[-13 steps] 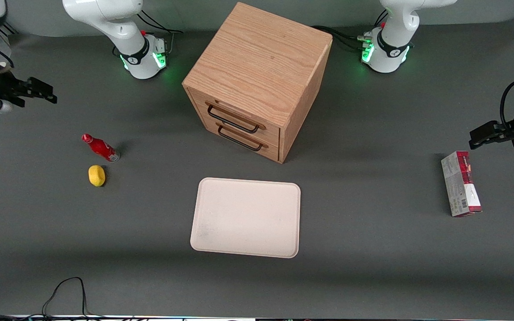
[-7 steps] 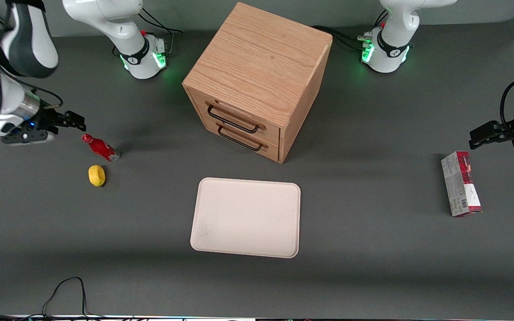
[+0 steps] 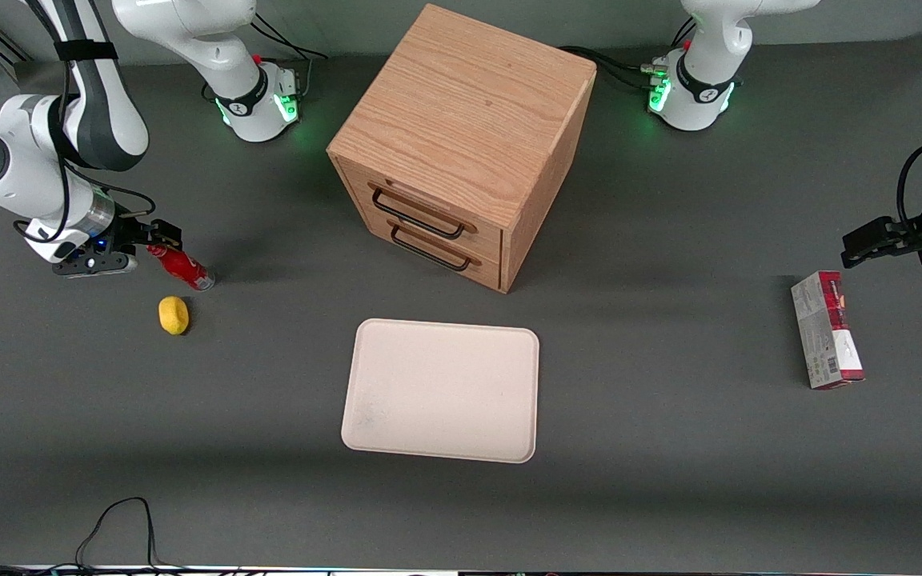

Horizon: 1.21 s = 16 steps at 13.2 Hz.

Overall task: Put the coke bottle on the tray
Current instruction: 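Lower the right gripper over the bottle cap and close on it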

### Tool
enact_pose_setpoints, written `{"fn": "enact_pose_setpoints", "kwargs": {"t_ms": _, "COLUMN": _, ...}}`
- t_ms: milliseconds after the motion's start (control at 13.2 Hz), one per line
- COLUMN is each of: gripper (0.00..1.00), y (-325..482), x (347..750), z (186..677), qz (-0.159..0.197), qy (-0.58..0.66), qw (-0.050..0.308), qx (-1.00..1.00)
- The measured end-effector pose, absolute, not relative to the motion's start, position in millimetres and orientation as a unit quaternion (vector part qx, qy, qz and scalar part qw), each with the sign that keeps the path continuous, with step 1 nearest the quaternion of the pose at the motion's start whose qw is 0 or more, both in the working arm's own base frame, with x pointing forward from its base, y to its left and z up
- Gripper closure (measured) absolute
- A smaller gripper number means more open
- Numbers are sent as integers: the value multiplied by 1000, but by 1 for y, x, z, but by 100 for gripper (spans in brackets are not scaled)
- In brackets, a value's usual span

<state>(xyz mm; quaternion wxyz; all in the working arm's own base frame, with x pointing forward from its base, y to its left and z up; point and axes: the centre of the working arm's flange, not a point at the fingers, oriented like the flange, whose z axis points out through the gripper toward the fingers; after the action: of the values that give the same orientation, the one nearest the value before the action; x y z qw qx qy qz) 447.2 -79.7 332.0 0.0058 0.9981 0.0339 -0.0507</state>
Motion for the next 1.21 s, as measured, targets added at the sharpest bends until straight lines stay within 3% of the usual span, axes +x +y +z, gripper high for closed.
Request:
{"fn": "enact_pose_setpoints", "kwargs": {"t_ms": 379, "gripper": 0, "y": -81, "x": 447, "z": 331, "qz": -51, "qy": 34, "qw": 5, "qx": 998}}
{"fn": "enact_pose_setpoints", "kwargs": {"t_ms": 531, "gripper": 6, "y": -81, "x": 446, "z": 331, "qz": -52, "qy": 34, "qw": 5, "qx": 998}}
{"fn": "enact_pose_setpoints", "kwargs": {"t_ms": 607, "gripper": 10, "y": -81, "x": 446, "z": 331, "qz": -51, "qy": 36, "qw": 5, "qx": 998}}
{"fn": "enact_pose_setpoints", "kwargs": {"t_ms": 759, "gripper": 38, "y": -82, "x": 446, "z": 331, "qz": -51, "qy": 36, "qw": 5, "qx": 998}}
{"fn": "enact_pose_setpoints", "kwargs": {"t_ms": 986, "gripper": 69, "y": -82, "x": 446, "z": 331, "qz": -51, "qy": 35, "qw": 5, "qx": 998}}
{"fn": "enact_pose_setpoints", "kwargs": {"t_ms": 1214, "gripper": 69, "y": -82, "x": 446, "z": 331, "qz": -51, "qy": 35, "qw": 5, "qx": 998}}
